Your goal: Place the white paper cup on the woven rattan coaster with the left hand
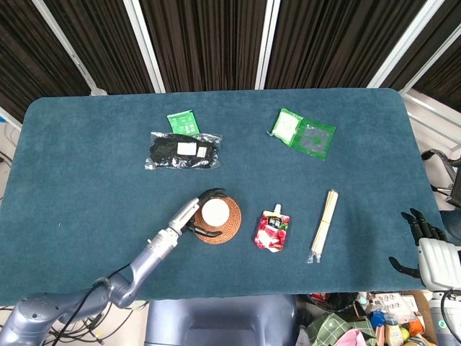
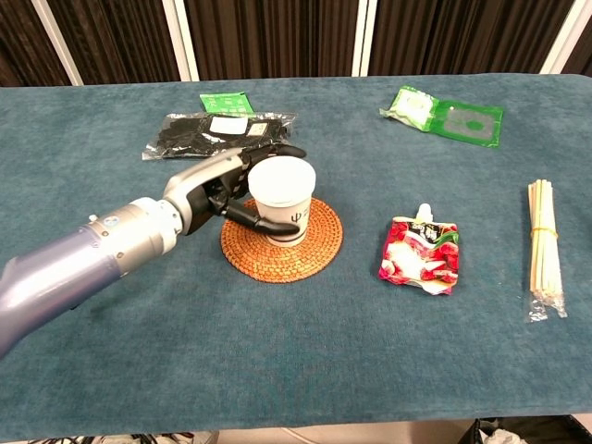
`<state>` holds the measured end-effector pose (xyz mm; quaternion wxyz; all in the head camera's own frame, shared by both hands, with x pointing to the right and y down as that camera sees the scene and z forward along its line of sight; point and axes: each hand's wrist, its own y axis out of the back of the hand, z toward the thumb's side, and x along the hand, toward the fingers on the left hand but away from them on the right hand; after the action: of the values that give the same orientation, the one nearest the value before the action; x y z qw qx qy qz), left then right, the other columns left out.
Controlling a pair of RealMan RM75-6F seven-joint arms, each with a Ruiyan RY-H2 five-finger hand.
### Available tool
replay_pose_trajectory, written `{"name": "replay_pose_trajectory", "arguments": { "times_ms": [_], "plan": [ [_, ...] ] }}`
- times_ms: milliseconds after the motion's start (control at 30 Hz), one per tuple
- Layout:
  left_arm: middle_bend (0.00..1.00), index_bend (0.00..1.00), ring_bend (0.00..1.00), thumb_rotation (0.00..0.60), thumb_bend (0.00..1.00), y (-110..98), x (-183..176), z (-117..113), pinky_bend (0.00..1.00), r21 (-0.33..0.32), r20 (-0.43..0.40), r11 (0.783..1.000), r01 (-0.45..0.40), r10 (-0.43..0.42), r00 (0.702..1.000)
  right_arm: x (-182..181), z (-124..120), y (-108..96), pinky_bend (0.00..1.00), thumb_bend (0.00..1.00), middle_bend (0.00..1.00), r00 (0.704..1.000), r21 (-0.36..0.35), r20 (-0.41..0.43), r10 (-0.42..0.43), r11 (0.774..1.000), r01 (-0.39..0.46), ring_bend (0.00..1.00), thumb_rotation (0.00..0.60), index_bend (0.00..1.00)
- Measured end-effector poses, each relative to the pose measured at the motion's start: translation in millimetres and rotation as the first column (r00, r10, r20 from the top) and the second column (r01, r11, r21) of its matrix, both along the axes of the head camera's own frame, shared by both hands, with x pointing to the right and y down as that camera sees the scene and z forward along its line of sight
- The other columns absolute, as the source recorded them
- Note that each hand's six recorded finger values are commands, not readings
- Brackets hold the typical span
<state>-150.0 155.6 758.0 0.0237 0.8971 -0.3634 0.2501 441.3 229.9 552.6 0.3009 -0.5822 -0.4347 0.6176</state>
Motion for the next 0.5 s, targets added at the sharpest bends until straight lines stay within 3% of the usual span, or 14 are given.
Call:
{"name": "replay_pose_trajectory", "arguments": {
  "times_ms": [333, 500],
  "plan": [
    [0.03, 0.00, 0.00, 0.600, 0.04, -10, -32, -14, 0.00, 0.031, 0.076, 0.998, -0.056, 0.053, 0.996, 0, 0, 0, 0.19, 0.10, 0.04, 1.000, 0.003, -0.001, -0.001, 1.000, 0.001, 0.19, 0.600, 0.13],
    [0.03, 0.00, 0.00, 0.600, 0.04, -24, -64, -35, 0.00, 0.099, 0.174, 0.990, -0.095, 0.077, 0.982, -1, 0, 1, 0.19, 0.10, 0.04, 1.000, 0.001, -0.003, -0.006, 1.000, 0.006, 0.19, 0.600, 0.13]
  ]
}}
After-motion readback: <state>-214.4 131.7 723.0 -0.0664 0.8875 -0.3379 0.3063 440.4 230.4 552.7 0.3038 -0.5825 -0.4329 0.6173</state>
